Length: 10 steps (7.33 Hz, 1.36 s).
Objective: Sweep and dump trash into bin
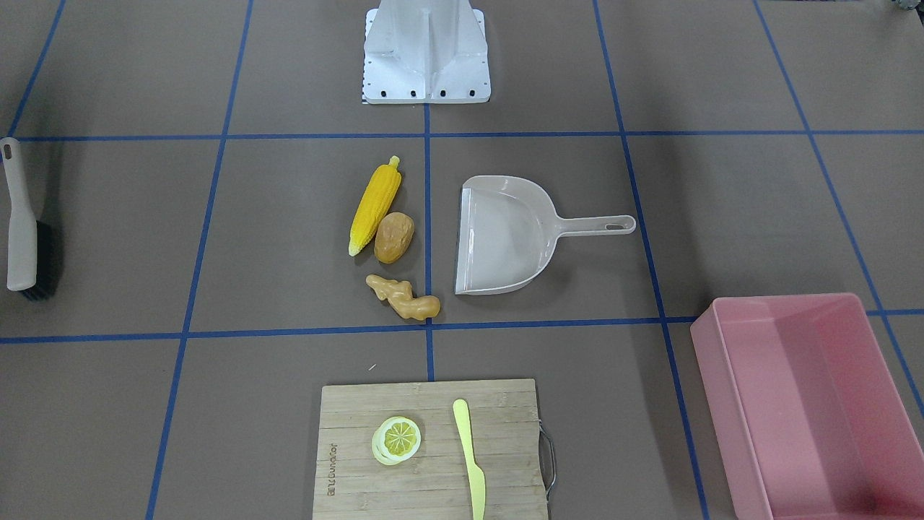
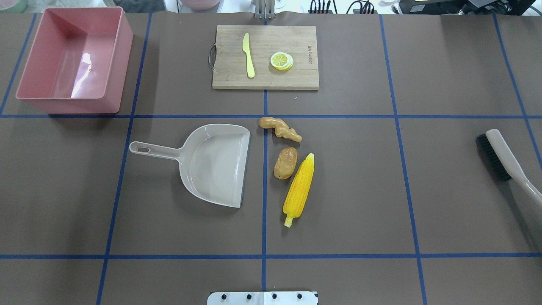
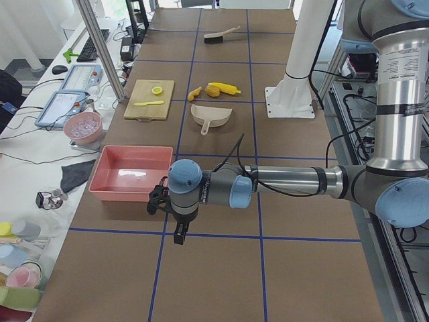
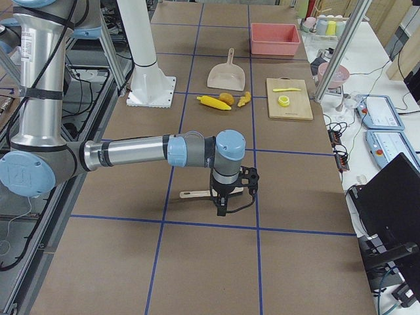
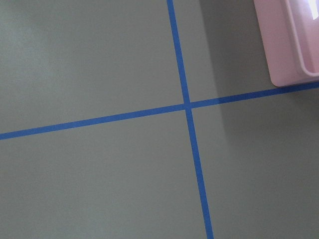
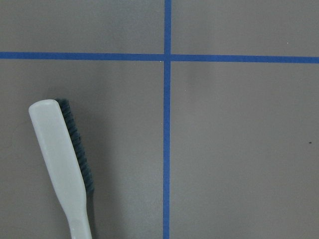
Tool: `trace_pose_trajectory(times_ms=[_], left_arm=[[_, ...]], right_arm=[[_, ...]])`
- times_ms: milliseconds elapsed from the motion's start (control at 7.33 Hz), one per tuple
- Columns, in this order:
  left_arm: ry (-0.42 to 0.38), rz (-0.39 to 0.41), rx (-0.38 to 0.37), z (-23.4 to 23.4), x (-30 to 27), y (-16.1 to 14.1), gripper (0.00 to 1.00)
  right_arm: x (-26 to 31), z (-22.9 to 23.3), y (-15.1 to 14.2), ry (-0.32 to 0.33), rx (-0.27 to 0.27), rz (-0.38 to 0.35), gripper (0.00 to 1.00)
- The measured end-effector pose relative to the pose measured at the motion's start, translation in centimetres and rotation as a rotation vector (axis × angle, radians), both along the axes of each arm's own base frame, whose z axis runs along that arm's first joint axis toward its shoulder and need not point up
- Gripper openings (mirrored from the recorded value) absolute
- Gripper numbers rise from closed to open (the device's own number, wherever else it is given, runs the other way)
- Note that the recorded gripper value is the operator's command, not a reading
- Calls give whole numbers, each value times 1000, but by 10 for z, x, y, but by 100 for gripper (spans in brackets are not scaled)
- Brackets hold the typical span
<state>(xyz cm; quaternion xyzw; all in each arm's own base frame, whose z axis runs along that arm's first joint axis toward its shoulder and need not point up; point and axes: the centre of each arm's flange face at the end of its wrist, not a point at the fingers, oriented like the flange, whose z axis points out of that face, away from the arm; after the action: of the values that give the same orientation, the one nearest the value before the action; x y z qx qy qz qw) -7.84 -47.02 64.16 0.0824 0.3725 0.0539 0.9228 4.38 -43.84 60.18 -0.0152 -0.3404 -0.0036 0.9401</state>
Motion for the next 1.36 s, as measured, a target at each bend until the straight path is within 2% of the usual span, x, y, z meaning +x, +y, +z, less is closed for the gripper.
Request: trace_pose_trajectory(times_ms=[818, 1091, 1364], left_arm=[[16, 2, 8, -5, 1, -1, 99], [146, 23, 46, -31, 10, -5, 99], [219, 69, 141, -82, 27, -13, 99]], right_arm=[[0, 1, 1, -2, 4, -8, 100], [0, 1, 1, -6, 2, -6, 100], [-1, -2, 2, -9, 2, -2, 100]])
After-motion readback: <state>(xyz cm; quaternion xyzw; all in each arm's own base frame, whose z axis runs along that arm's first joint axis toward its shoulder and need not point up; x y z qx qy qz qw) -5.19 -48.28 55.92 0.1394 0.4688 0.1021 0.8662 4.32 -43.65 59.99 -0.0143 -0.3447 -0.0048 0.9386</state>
